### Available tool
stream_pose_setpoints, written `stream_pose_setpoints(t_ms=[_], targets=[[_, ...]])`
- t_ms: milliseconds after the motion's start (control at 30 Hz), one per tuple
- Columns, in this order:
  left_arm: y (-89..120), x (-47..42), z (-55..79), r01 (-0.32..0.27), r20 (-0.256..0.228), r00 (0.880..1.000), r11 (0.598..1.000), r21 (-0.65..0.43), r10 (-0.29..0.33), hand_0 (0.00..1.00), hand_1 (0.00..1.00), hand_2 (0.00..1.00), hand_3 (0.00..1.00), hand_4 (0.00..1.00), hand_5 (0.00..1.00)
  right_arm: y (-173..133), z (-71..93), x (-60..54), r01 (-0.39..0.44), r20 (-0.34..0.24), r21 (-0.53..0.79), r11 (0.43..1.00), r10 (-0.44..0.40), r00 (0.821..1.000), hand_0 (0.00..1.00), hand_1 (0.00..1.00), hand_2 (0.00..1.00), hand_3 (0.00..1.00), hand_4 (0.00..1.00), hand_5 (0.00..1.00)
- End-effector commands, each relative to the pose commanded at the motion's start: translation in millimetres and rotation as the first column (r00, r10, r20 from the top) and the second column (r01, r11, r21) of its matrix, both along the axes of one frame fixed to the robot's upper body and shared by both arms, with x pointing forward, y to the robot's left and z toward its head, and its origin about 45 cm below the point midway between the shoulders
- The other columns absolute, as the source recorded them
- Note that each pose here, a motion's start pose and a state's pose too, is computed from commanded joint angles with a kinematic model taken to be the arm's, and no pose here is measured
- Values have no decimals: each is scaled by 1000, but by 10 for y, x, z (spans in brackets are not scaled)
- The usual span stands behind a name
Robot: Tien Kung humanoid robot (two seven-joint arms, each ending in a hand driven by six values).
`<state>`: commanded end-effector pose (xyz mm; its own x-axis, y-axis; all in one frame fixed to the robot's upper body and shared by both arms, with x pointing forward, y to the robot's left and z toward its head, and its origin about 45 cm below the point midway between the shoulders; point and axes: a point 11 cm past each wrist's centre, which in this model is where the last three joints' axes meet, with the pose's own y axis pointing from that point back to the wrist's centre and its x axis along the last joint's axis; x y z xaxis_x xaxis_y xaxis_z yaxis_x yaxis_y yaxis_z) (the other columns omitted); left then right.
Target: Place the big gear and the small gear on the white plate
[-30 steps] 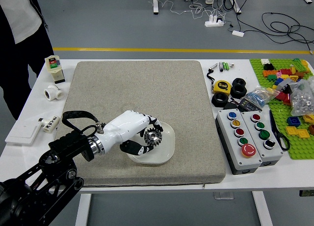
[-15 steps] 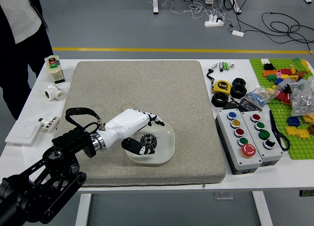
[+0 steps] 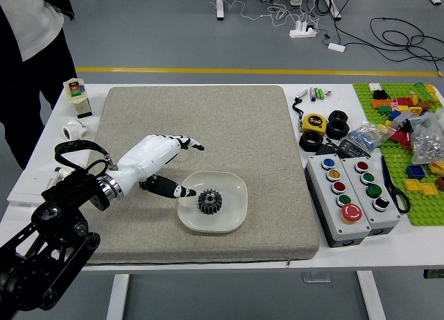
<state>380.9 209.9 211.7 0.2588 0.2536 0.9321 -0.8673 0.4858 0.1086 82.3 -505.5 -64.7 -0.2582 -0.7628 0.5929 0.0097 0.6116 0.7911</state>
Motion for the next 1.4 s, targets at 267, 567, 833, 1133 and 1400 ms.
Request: stream_pose_setpoints(t_ms=[267,567,833,1133,1400], targets=[[403,49,-250,-101,-78,992,994,38,103,481,643,670,604,726,73,10,-10,-28,4,-5,1,1000,-4,1000,600,608,694,559,754,674],[560,55,-495,-164,-148,975,986,35,167,477,643,665,609,709,55,14,-15,-45,2,-10,2,1000,-2,1000,598,608,696,559,755,674],[578,49,-519,-166,-159,972,985,42,171,374,525,563,583,451,2,10,-11,-31,3,-5,2,1000,-3,1000,597,608,695,559,755,675],[588,66,-460,-176,-138,974,983,44,181,319,442,504,556,207,2,8,-6,-10,4,0,2,1000,-4,1000,599,608,695,559,755,675],[604,46,-520,-176,-164,969,983,52,183,292,354,413,517,142,2,10,-6,-4,5,1,3,1000,-5,1000,599,608,695,560,755,675]])
